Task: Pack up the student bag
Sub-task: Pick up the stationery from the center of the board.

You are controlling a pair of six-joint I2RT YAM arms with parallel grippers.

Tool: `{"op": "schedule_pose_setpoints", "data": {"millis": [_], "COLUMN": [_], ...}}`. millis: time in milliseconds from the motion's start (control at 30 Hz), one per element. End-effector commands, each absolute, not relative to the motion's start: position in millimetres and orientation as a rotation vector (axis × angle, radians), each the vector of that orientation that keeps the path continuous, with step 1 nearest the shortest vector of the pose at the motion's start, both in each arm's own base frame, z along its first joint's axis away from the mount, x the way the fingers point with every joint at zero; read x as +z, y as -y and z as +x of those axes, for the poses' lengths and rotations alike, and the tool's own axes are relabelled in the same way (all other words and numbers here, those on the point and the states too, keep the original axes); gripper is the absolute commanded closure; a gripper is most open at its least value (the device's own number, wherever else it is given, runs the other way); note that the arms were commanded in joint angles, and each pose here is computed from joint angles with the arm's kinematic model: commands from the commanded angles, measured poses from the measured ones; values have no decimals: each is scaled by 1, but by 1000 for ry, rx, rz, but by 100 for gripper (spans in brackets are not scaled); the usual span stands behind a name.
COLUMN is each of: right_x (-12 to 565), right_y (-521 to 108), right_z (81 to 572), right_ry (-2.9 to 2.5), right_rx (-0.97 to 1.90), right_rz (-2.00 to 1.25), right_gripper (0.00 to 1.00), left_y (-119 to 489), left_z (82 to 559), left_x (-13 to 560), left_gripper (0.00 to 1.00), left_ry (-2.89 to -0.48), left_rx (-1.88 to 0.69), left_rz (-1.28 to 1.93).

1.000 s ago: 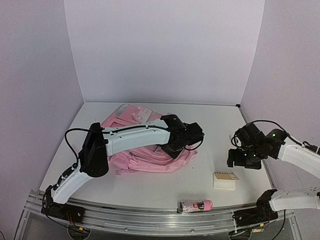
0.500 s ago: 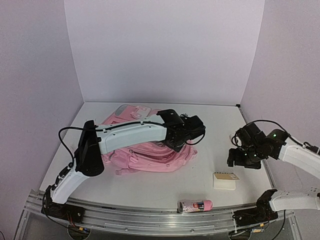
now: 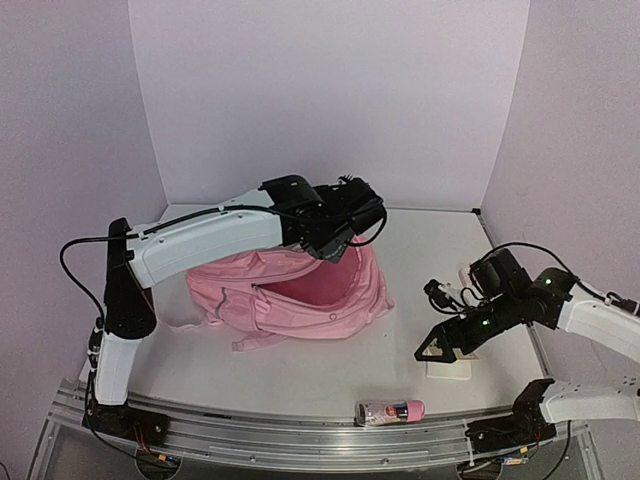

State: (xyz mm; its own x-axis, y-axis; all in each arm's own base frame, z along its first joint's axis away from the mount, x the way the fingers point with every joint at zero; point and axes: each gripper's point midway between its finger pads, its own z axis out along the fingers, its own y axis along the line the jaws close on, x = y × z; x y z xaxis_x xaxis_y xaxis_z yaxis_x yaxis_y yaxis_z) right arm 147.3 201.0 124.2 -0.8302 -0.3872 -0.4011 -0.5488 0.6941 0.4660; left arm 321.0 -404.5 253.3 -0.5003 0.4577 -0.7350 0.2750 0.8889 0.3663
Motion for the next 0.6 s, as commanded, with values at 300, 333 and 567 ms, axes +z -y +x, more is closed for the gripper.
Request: {"op": "schedule_pose_setpoints", "data": {"millis": [300,333,567], "right_x": [79,73,50], "right_y": [-229,-228,-258], "right_z": [63,64,101], "right_ry": [-2217,-2216,-2051], "right_rx": [618,577,399], "right_rz": [-2009,-2042,-2000], "right_gripper": [12,12,12], "left_y": [364,364,367], "left_z": [334,334,335], "left_x": [354,353,347], "left_gripper": [100,100,100], "left_ry": [-1950,-1954,-1970], "left_rx": [77,72,59], "left_rz": [243,246,266]}}
